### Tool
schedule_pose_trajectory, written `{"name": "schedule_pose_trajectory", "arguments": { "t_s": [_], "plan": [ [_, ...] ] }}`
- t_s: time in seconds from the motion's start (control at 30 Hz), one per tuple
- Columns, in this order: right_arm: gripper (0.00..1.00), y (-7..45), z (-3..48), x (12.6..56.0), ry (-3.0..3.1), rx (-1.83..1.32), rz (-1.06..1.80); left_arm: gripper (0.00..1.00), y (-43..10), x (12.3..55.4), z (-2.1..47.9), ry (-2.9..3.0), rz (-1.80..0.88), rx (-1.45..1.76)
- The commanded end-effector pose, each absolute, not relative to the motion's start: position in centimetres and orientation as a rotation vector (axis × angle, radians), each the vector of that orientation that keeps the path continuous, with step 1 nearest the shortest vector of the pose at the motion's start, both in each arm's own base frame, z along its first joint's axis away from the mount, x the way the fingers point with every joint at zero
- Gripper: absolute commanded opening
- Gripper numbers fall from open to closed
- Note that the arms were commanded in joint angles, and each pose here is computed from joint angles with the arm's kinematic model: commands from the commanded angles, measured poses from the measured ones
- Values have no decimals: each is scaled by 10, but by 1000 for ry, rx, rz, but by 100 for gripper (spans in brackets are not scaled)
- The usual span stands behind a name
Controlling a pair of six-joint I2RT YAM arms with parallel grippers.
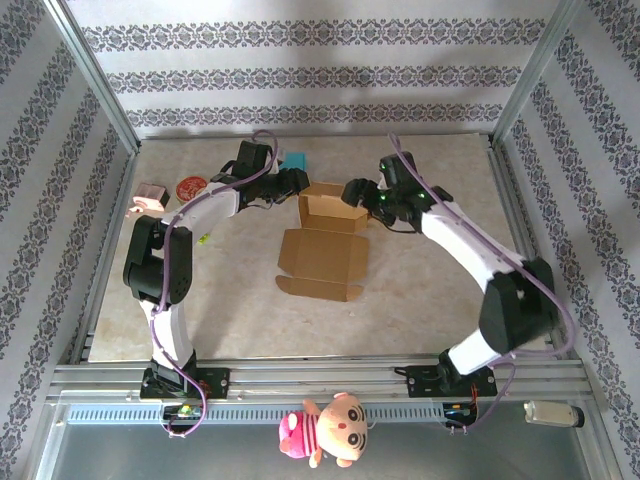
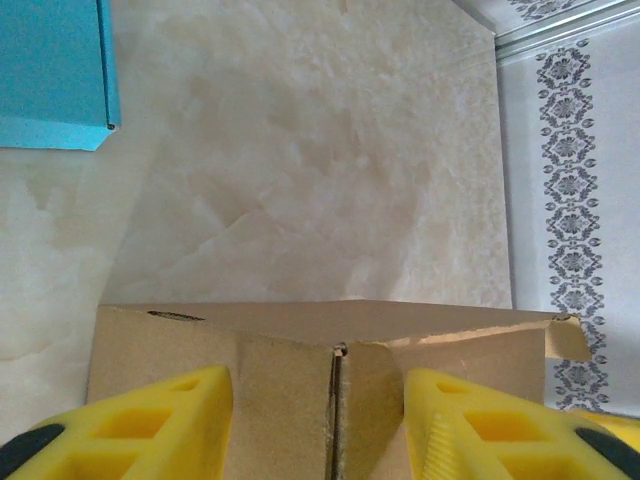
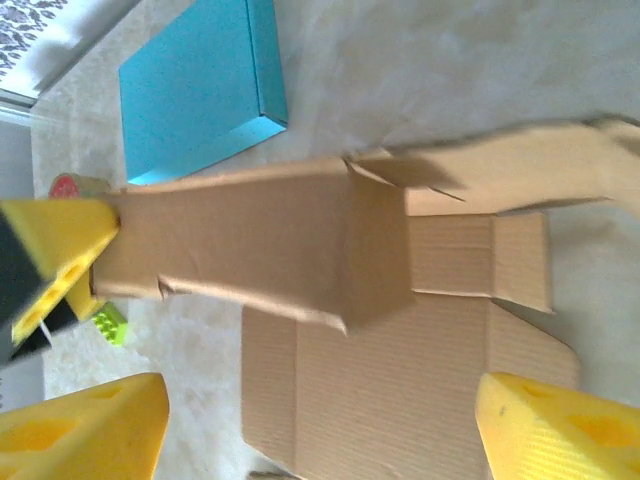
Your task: Fold the paper box
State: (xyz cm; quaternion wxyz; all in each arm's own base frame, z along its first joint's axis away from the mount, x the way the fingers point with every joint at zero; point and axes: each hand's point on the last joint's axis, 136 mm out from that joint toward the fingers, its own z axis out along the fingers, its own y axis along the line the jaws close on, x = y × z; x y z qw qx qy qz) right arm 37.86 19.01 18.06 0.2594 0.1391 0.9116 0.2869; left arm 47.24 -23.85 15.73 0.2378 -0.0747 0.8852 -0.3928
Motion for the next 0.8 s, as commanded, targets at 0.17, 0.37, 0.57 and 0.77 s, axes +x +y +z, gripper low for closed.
{"name": "schedule_pose_trajectory", "arguments": {
  "t_s": [0.17,0.37,0.57,0.77],
  "plan": [
    [79,194,116,355,2448,336,792,47,-239,465,151,2494,-995,-188],
    [79,190,81,384,2341,326,601,48,-243,466,152,2490,-1004,-179],
    [80,180,72,411,2244,280,510,48,-242,468,155,2487,-993,-168],
    [60,188,63,425,2231,276,623,48,-244,469,156,2488,-999,-164]
  ]
}}
